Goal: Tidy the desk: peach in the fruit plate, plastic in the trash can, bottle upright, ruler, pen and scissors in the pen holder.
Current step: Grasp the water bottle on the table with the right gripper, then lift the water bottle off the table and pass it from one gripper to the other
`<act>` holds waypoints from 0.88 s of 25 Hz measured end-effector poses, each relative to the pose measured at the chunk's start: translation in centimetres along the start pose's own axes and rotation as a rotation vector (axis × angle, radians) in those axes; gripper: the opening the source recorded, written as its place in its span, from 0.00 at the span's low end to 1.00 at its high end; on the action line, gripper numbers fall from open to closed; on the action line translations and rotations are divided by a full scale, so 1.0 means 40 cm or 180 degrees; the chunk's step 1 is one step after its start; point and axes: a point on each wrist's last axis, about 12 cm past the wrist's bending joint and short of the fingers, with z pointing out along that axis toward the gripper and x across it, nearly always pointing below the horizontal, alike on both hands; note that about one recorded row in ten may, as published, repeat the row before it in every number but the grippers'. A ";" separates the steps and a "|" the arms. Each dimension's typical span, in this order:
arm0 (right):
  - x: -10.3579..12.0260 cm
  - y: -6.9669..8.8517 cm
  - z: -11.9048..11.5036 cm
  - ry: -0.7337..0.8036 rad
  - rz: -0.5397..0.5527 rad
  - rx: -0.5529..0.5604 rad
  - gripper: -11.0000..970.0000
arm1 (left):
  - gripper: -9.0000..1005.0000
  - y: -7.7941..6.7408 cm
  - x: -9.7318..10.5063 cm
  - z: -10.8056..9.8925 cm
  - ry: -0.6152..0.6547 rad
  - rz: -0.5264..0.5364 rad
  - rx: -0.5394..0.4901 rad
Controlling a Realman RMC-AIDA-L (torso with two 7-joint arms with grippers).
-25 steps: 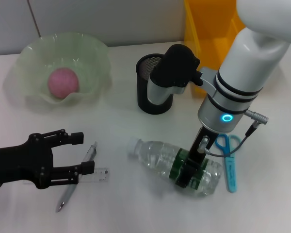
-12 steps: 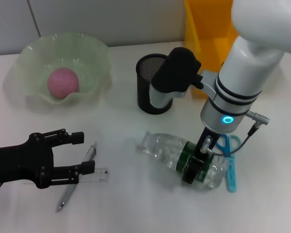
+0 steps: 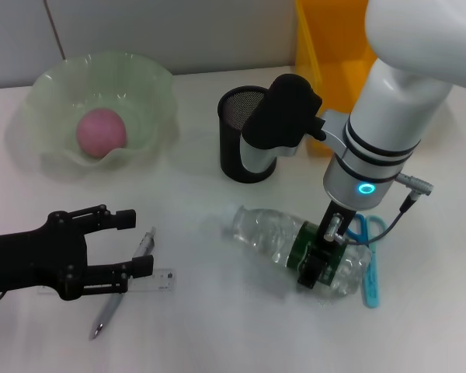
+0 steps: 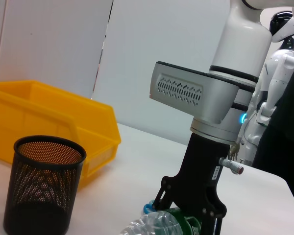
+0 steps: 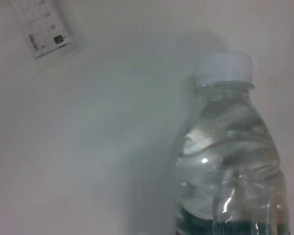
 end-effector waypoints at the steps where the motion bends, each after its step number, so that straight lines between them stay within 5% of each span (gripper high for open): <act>1: 0.000 -0.001 0.000 0.0001 -0.0001 0.0007 0.83 | 0.83 0.000 0.000 0.000 0.0000 0.0000 0.0000; 22: 0.017 -0.001 -0.023 -0.0216 -0.0027 0.0003 0.80 | 0.83 0.000 -0.004 0.004 -0.0021 -0.0006 -0.0005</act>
